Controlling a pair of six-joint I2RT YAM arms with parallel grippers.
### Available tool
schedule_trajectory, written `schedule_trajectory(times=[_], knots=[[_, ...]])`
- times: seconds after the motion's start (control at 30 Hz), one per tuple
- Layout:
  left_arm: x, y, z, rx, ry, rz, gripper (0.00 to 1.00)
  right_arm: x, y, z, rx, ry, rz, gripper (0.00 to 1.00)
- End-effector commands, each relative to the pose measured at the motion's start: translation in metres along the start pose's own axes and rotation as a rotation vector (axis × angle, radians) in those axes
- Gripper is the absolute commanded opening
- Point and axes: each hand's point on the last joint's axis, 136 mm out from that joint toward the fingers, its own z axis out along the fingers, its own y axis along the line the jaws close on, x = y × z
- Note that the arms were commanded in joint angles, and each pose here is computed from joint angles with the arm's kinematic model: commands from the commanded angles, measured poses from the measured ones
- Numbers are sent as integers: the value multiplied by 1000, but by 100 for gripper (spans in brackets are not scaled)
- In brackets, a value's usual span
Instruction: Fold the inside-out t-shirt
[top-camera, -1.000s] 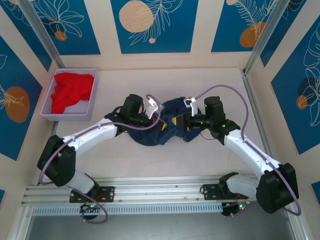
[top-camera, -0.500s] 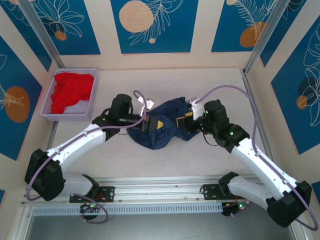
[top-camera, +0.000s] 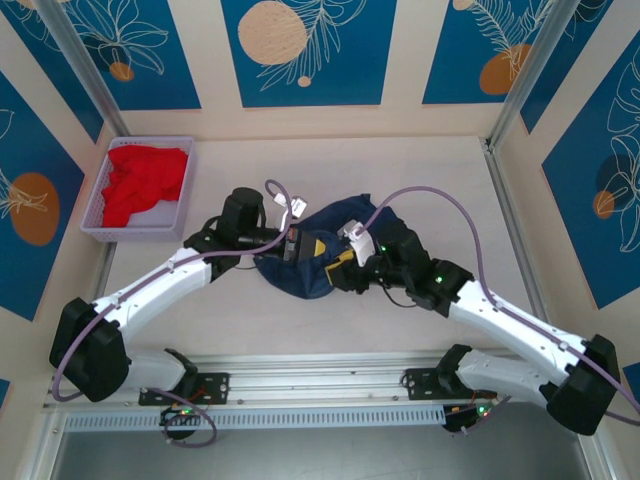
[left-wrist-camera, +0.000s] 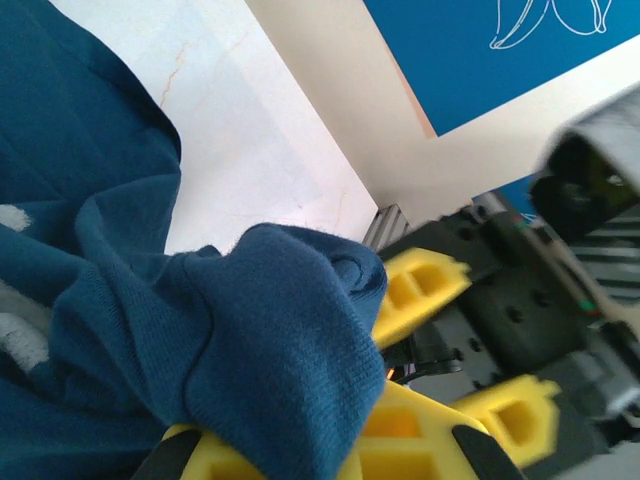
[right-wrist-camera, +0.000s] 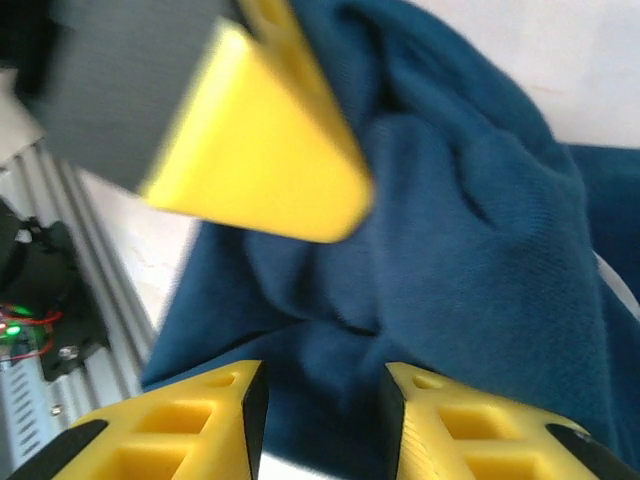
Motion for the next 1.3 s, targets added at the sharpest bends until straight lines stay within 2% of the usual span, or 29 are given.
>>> schedule_trajectory(times=[0.0,0.07,0.13,0.2,0.43,0.5,0.63,0.7,0.77,0.87,0.93,1.0,1.1,1.27], knots=[[-7,-8,-6,20,-25,20,0,-20,-15,1,100,-44,11,34],[-7,-8,-8,16,-26,23,0,-17,-21,5,114,-24,16,27],[-8,-6,-9,11,-27,19,0,-14,-20,5,89,-18,15,11],[-9,-1,-12,-7,-32,16,0,-13,-15,1,39,-27,16,0],[-8,22,-15,-92,-36,9,0,-21,13,-27,-276,-137,50,0],[-6,24,-14,-97,-27,9,5,-26,16,-33,-338,-161,68,0],[-4,29,-18,-146,-23,40,21,-31,15,-38,-379,-184,87,0],[-6,32,-25,-201,-30,75,37,-33,13,-40,-389,-194,98,0],[-7,38,-35,-285,-49,117,45,-34,11,-40,-391,-200,104,0],[-12,40,-54,-401,-91,203,54,-35,11,-40,-395,-202,107,0],[-14,32,-63,-430,-119,256,56,-35,10,-39,-392,-201,109,0],[-12,13,-63,-378,-126,305,56,-36,8,-39,-386,-201,114,0],[1,-15,-52,-256,-68,355,55,-37,6,-38,-378,-204,119,0],[24,-31,-27,-137,57,355,48,-38,4,-38,-371,-204,124,0]])
